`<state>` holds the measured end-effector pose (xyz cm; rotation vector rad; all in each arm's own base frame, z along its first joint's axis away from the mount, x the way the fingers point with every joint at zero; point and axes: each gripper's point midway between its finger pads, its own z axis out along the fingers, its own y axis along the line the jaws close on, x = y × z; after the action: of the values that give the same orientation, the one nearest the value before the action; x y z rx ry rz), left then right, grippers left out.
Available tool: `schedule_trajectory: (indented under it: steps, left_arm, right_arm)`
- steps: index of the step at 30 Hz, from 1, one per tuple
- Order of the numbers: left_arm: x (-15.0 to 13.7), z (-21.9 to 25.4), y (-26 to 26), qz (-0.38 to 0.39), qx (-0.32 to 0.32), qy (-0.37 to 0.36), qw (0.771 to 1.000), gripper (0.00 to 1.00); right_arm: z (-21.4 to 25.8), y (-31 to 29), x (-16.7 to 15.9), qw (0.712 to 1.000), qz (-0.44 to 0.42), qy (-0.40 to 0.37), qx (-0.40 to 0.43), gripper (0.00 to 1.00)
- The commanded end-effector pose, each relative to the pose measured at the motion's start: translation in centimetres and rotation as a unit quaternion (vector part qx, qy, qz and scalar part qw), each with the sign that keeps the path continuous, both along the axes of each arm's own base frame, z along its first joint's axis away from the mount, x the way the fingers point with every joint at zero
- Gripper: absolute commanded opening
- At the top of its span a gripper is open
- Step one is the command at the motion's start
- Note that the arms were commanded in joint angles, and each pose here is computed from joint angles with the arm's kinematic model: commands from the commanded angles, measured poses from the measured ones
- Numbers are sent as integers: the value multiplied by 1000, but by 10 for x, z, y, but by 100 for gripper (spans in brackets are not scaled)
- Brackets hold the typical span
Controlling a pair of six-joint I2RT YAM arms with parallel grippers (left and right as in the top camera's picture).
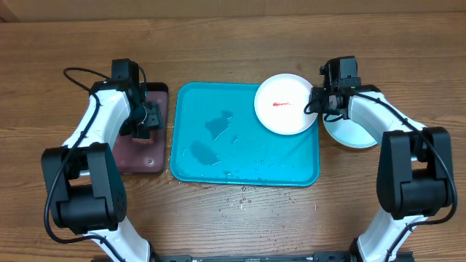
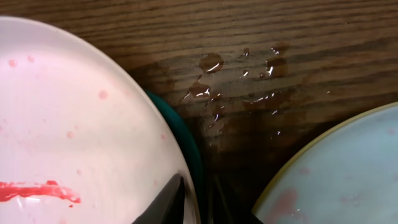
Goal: Clean dirty plates on tray and stack at the side
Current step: 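Move right gripper to the pink-rimmed plate and drag it onto the tray center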
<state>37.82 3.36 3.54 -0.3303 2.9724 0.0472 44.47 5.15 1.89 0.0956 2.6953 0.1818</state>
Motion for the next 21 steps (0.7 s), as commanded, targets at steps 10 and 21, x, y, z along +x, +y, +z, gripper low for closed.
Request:
schedule_trajectory:
  steps: [10, 21]
  left_arm:
    - [8, 14, -2, -10, 2, -22, 1000, 66]
    - [8, 14, -2, -9, 2, -22, 1000, 66]
  right_arm:
    - [58, 12, -2, 999, 11, -27, 26, 4]
    - [68, 78, -44, 992, 18, 42, 121, 4]
